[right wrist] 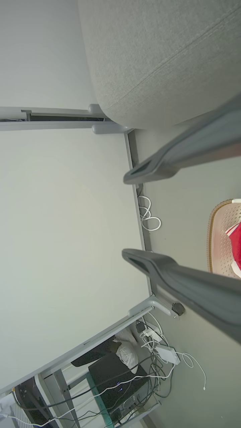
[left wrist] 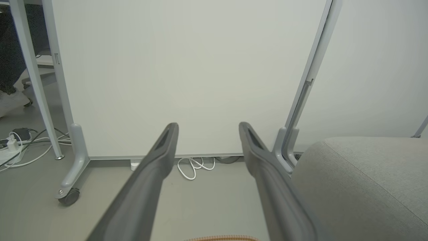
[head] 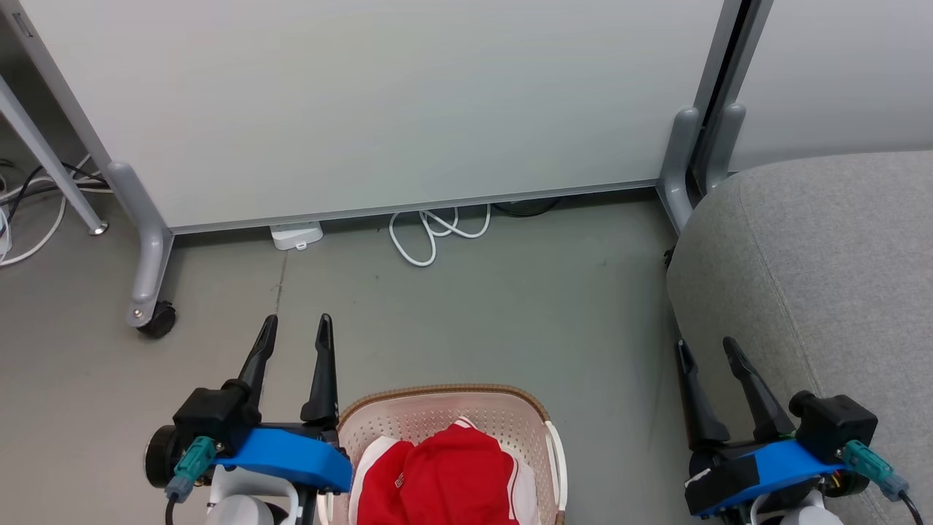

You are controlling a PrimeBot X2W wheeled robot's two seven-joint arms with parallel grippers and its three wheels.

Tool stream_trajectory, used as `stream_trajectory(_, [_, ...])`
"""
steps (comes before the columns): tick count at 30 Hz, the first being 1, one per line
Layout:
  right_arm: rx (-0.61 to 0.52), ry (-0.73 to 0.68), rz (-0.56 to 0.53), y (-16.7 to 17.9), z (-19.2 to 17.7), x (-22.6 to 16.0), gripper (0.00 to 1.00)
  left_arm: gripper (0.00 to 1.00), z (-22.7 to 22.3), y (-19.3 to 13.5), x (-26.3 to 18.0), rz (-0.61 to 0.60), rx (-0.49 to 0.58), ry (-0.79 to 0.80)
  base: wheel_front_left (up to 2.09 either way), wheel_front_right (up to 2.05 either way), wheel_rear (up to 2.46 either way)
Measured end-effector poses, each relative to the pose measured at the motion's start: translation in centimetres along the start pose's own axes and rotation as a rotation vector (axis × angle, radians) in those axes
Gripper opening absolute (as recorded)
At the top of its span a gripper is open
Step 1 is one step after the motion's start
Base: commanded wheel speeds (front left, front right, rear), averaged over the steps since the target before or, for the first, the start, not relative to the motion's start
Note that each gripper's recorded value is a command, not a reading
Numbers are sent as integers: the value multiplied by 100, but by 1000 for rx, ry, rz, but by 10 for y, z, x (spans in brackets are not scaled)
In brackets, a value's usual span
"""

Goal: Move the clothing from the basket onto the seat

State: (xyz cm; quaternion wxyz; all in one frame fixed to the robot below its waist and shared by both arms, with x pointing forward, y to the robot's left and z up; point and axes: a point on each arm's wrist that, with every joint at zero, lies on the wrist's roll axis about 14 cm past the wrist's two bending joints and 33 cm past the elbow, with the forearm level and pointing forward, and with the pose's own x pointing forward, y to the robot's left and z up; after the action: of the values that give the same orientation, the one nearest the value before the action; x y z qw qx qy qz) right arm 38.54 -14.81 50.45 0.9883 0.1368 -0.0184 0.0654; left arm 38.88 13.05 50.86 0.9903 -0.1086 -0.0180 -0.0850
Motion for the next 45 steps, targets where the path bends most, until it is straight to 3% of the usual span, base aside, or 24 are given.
stream_trajectory(29, [-204, 34, 59, 8, -16, -4, 100, 100, -28, -9, -6, -73, 127, 66, 0, 0, 0])
stream_trajectory(45, [-203, 46, 60, 8, -20, -3, 100, 100, -37, -6, -7, -59, 98, 94, 0, 0, 0])
